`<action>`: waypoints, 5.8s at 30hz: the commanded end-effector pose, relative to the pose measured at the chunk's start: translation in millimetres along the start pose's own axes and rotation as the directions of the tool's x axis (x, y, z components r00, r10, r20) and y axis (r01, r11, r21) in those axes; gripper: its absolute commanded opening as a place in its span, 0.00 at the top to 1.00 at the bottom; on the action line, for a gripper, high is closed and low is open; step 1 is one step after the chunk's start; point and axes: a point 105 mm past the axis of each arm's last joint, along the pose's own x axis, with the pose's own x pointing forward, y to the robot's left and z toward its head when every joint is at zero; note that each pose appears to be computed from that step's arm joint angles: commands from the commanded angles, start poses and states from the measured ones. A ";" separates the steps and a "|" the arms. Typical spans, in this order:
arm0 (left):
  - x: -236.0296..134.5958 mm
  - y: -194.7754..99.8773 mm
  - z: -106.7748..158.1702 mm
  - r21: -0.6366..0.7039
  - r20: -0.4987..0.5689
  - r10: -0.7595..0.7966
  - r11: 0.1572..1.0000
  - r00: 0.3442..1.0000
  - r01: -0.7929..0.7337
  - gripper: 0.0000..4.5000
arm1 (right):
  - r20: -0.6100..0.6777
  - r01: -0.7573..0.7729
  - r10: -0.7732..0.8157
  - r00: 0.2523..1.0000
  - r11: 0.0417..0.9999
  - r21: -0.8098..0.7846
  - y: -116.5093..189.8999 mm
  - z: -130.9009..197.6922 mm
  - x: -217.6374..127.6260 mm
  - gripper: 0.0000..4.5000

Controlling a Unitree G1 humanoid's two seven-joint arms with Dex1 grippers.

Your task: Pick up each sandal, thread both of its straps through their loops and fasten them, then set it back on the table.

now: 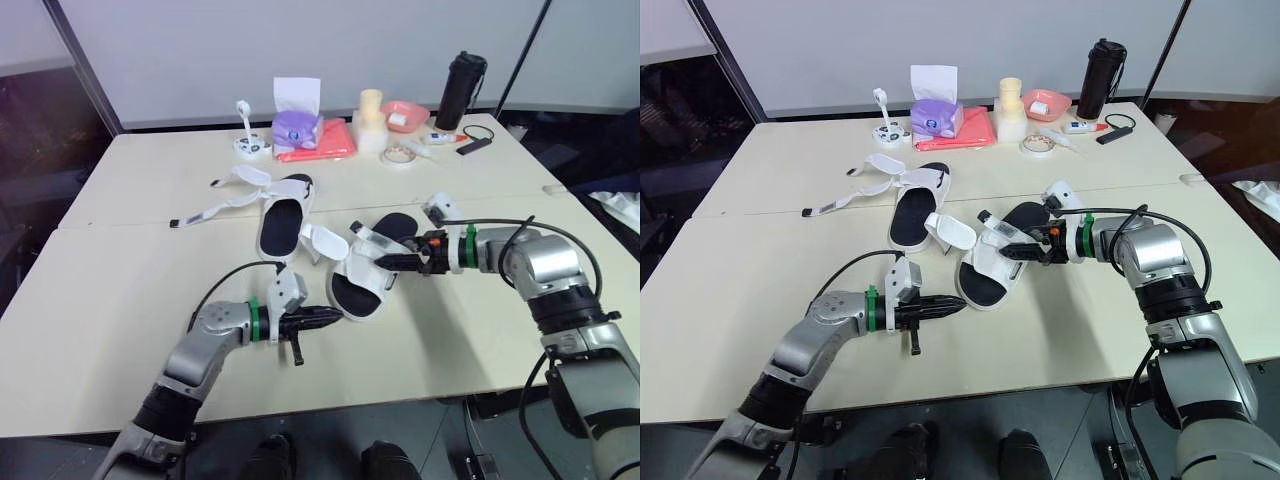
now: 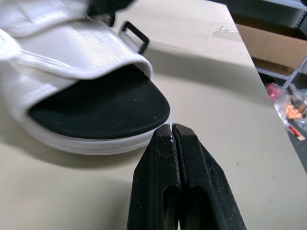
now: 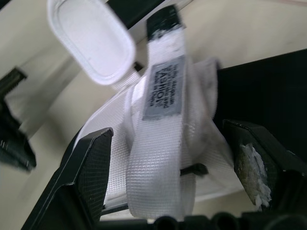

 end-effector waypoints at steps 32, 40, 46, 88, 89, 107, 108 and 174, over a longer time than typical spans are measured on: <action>-12.8 51.8 2.2 0.121 -0.063 0.057 0.991 0.996 -0.049 1.00 | -0.053 -0.203 0.199 0.979 0.975 -0.091 83.0 -16.7 -10.9 0.12; 19.2 35.8 3.5 0.078 -0.007 -0.082 0.994 0.997 0.082 1.00 | -0.036 -0.210 0.207 0.978 0.974 -0.085 91.4 -17.3 -10.4 0.12; 22.7 20.8 7.7 0.041 0.023 -0.155 0.987 0.988 0.154 1.00 | -0.024 -0.215 0.213 0.977 0.974 -0.073 101.3 -20.3 -13.0 0.12; 25.2 6.1 -60.8 0.089 -0.208 -0.128 0.985 0.970 0.149 1.00 | 0.049 0.076 -0.073 0.996 0.995 -0.060 68.7 -7.7 -58.3 0.12; 25.2 5.8 -60.8 0.087 -0.209 -0.130 0.985 0.969 0.150 1.00 | 0.069 0.078 -0.075 0.995 0.996 -0.042 66.8 -3.8 -56.2 0.12; 24.4 5.7 -56.8 0.084 -0.203 -0.116 0.987 0.972 0.136 1.00 | 0.103 0.029 -0.048 0.993 0.984 0.174 52.6 6.4 -9.5 0.12; 24.4 5.6 -56.7 0.084 -0.203 -0.116 0.987 0.972 0.135 1.00 | 0.103 0.025 -0.044 0.994 0.984 0.175 53.0 6.4 -8.2 0.12; 20.9 -18.1 -73.0 0.048 -0.276 -0.170 0.980 0.946 0.191 1.00 | 0.122 0.131 -0.141 0.982 0.987 0.090 8.2 7.3 21.5 0.99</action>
